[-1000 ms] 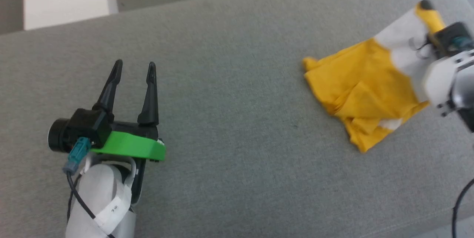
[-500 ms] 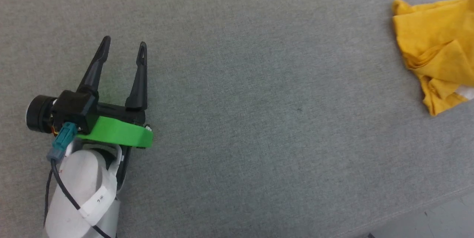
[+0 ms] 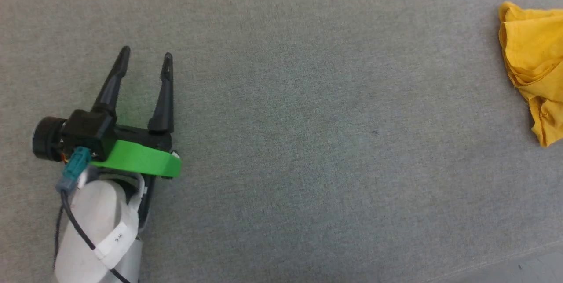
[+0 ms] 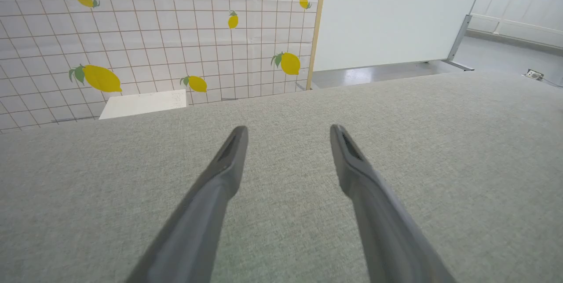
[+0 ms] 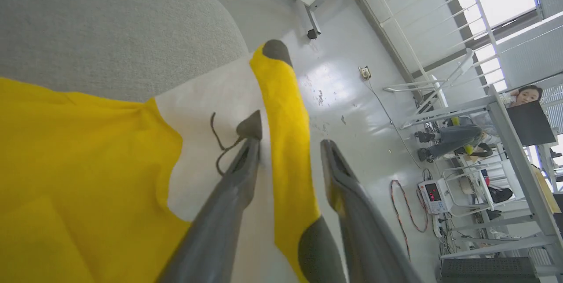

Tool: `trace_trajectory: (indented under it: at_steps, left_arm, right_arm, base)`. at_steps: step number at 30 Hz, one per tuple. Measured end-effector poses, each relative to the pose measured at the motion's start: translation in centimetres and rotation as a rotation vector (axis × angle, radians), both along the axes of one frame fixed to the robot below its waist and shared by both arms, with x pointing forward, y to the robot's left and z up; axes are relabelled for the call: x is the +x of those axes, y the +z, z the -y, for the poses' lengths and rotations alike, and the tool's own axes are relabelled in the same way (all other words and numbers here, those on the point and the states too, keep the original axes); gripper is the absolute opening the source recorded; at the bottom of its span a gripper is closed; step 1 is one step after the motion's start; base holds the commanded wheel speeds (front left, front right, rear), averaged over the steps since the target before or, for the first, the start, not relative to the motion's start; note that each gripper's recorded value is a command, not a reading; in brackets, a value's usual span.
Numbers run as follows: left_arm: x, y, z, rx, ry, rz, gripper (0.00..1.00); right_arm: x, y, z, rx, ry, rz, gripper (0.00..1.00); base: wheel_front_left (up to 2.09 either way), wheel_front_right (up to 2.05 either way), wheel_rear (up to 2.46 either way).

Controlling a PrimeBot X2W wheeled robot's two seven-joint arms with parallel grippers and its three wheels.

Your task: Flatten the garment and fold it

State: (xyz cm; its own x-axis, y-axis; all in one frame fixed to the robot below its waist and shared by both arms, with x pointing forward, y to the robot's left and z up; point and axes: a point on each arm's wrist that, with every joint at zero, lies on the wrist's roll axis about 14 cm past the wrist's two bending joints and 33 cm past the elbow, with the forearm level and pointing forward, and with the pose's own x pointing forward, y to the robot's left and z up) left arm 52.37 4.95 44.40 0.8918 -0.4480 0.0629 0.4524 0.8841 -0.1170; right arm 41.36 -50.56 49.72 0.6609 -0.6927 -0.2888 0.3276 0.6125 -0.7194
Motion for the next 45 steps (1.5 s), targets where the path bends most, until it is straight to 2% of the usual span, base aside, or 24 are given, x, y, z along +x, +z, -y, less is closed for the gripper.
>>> trace_trajectory:
  at_steps: [5, 12, 21, 28, 35, 45]
  left_arm:
    - [-1.3, 1.0, 0.0, -0.022, 0.020, -0.006, 1.00]
    - [-4.4, 2.6, -0.9, -0.037, 0.067, -0.028, 1.00]
    - [-7.8, 6.4, -4.0, -0.072, 0.173, 0.019, 1.00]
    - [-10.4, 7.6, -7.3, -0.094, 0.273, 0.037, 1.00]
    - [-12.5, 8.2, -8.9, -0.108, 0.318, 0.044, 1.00]
    - [-14.7, 8.8, -9.1, -0.110, 0.323, 0.062, 1.00]
  right_arm:
    - [0.2, 1.9, -0.8, 0.014, 0.053, 0.102, 1.00]
    - [-0.6, 3.3, -3.9, 0.132, 0.158, 0.291, 1.00]
    - [-1.6, 5.6, -12.4, 0.318, 0.362, 0.554, 1.00]
    - [-2.4, 7.4, -20.2, 0.446, 0.536, 0.684, 1.00]
    - [-3.8, 7.5, -26.8, 0.557, 0.660, 0.735, 1.00]
    - [-6.0, 5.1, -29.9, 0.660, 0.680, 0.726, 1.00]
  base:
    - [0.00, 0.00, 0.00]
    - [0.00, 0.00, 0.00]
    - [0.00, 0.00, 0.00]
    - [0.00, 0.00, 0.00]
    - [0.00, 0.00, 0.00]
    - [0.00, 0.00, 0.00]
